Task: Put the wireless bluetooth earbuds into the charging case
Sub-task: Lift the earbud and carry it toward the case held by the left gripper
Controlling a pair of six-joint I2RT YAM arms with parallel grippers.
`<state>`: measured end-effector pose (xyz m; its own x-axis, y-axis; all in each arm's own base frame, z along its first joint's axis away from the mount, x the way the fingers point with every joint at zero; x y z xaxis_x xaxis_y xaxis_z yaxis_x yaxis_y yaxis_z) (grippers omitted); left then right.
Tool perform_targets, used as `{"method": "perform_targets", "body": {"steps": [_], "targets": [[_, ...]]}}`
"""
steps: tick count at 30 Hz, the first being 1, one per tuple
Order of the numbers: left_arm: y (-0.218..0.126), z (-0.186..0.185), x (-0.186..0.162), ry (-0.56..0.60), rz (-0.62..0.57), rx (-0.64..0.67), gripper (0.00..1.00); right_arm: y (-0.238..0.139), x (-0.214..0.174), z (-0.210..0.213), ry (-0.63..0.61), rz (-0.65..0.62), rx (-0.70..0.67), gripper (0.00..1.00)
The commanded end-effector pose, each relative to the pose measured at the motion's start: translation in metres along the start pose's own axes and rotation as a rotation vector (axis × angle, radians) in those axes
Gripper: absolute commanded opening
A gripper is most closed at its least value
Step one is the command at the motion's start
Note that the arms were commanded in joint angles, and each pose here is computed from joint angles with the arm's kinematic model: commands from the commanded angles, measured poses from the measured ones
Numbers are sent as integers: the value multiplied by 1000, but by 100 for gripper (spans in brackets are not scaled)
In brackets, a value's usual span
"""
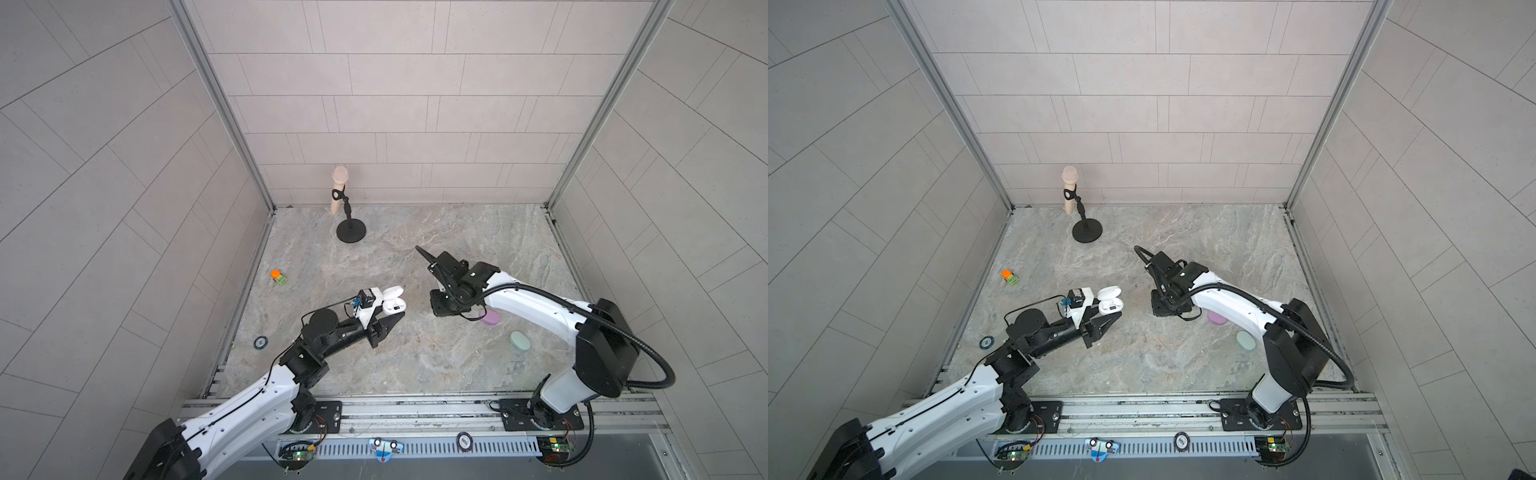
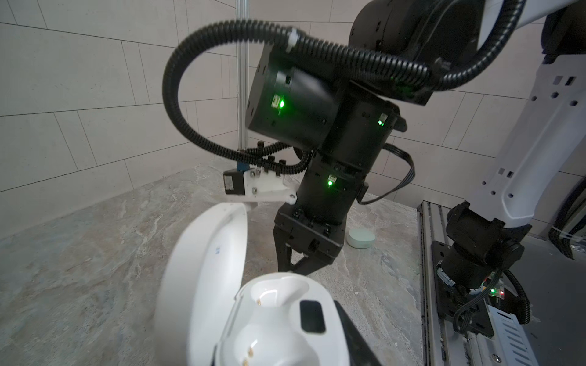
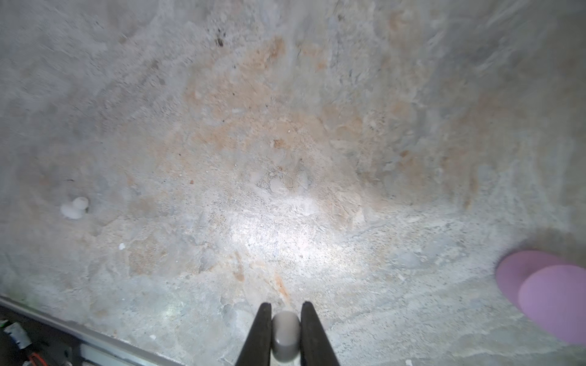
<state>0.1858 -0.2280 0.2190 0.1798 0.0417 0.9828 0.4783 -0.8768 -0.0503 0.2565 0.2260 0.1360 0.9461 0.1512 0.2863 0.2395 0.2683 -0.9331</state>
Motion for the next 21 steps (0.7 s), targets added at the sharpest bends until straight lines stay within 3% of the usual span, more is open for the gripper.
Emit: {"method": "perform_targets", "body": {"steps": [1,11,21], "targets": [[7,-10,26,17,-60,-68,23,-30,-1,-1,-5,-32,67,15],[43,-27,43,34,-60,-234,23,-115,5,-6,30,-159,365,16],[78,-44,55,55,-56,-386,23,-190,-5,9,-98,-345,551,18]]}}
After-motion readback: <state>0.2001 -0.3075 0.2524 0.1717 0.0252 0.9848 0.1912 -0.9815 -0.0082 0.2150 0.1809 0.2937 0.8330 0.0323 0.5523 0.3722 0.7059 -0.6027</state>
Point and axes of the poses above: each gripper's point midway between its finger pads, its own y axis out along the fingers, its own z axis along the line the jaws close on, x = y × z, the point moved 2 cm from there along -y, back along the fingers, and after that the axes turned 6 degrees about -y, right-handed, at the moved point
